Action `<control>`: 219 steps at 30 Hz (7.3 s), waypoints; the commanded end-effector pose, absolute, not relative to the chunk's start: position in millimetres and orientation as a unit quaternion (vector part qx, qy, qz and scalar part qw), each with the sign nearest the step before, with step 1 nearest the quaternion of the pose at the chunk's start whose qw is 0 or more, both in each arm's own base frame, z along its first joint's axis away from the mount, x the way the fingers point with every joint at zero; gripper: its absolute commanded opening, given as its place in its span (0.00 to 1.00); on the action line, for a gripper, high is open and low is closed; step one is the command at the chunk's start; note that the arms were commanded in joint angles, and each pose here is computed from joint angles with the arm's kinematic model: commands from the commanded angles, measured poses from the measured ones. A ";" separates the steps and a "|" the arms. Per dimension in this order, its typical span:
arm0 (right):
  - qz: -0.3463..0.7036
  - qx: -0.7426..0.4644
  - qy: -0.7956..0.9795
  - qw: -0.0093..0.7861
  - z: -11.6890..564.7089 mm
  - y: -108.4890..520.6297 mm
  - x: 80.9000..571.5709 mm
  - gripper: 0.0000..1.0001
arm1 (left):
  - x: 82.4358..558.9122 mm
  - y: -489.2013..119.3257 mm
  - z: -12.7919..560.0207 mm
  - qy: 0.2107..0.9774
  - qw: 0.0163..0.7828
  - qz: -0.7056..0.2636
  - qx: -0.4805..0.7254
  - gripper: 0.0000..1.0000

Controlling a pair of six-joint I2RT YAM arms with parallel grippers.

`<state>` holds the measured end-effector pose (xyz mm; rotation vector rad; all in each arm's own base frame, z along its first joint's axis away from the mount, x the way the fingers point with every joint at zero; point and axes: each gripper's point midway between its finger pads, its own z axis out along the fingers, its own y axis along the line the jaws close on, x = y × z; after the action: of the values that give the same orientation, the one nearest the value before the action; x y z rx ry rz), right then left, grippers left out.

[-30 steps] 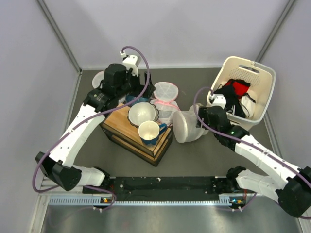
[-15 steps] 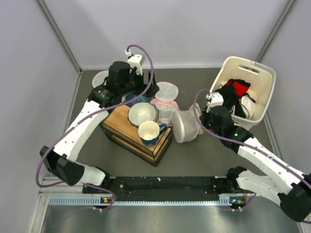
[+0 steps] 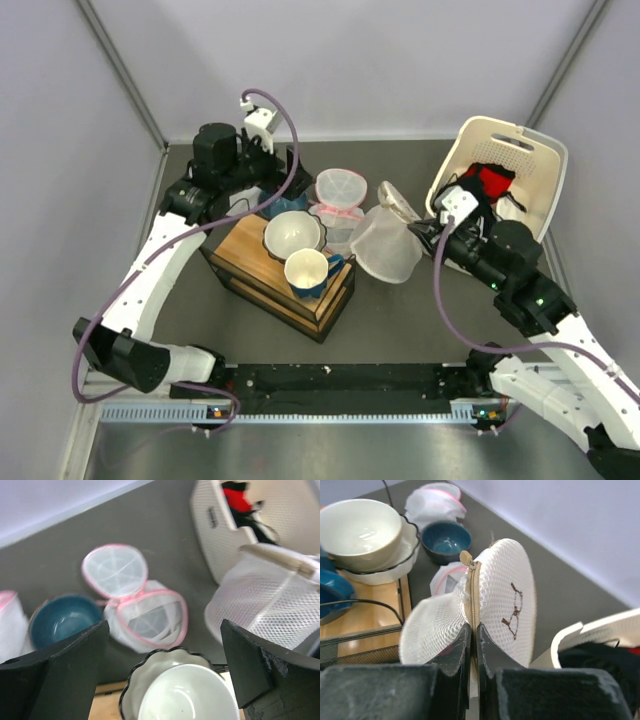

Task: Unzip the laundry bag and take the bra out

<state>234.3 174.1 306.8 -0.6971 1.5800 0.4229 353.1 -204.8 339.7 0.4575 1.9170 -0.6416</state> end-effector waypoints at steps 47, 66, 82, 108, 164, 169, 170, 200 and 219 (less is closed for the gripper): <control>0.289 -0.347 0.665 0.595 369.2 169.6 227.9 0.00 | 272.8 -371.3 360.8 0.379 0.586 -0.369 0.613 0.00; 0.224 -0.103 0.738 0.628 415.9 122.8 273.7 0.89 | 376.8 -385.0 379.8 0.685 0.602 -0.296 0.284 0.00; 0.246 -0.174 0.736 0.607 397.9 192.6 296.4 0.44 | 334.7 -381.7 363.8 0.741 0.490 -0.340 0.309 0.00; 0.218 -0.189 0.739 0.608 386.3 208.3 322.2 0.40 | 319.9 -385.9 359.3 0.742 0.462 -0.367 0.318 0.00; 0.193 -0.170 0.753 0.605 362.6 197.3 325.9 0.20 | 314.2 -383.7 360.8 0.736 0.464 -0.374 0.320 0.00; 0.182 -0.155 0.754 0.612 363.5 190.5 326.4 0.00 | 314.6 -383.3 360.1 0.736 0.464 -0.374 0.321 0.00; 0.179 -0.149 0.750 0.619 367.3 187.1 325.9 0.00 | 314.2 -383.7 358.8 0.737 0.463 -0.373 0.321 0.00; 0.214 -0.104 0.793 0.561 318.9 131.1 330.2 0.00 | 290.6 -372.2 371.3 0.708 0.472 -0.383 0.359 0.00; 0.161 -0.234 0.701 0.654 373.5 127.3 305.1 0.95 | 250.4 -378.7 373.7 0.595 0.457 -0.411 0.519 0.00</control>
<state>309.7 131.3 338.4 -0.3815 1.7837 0.4631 272.6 -375.7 340.3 1.1277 1.6978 -0.9528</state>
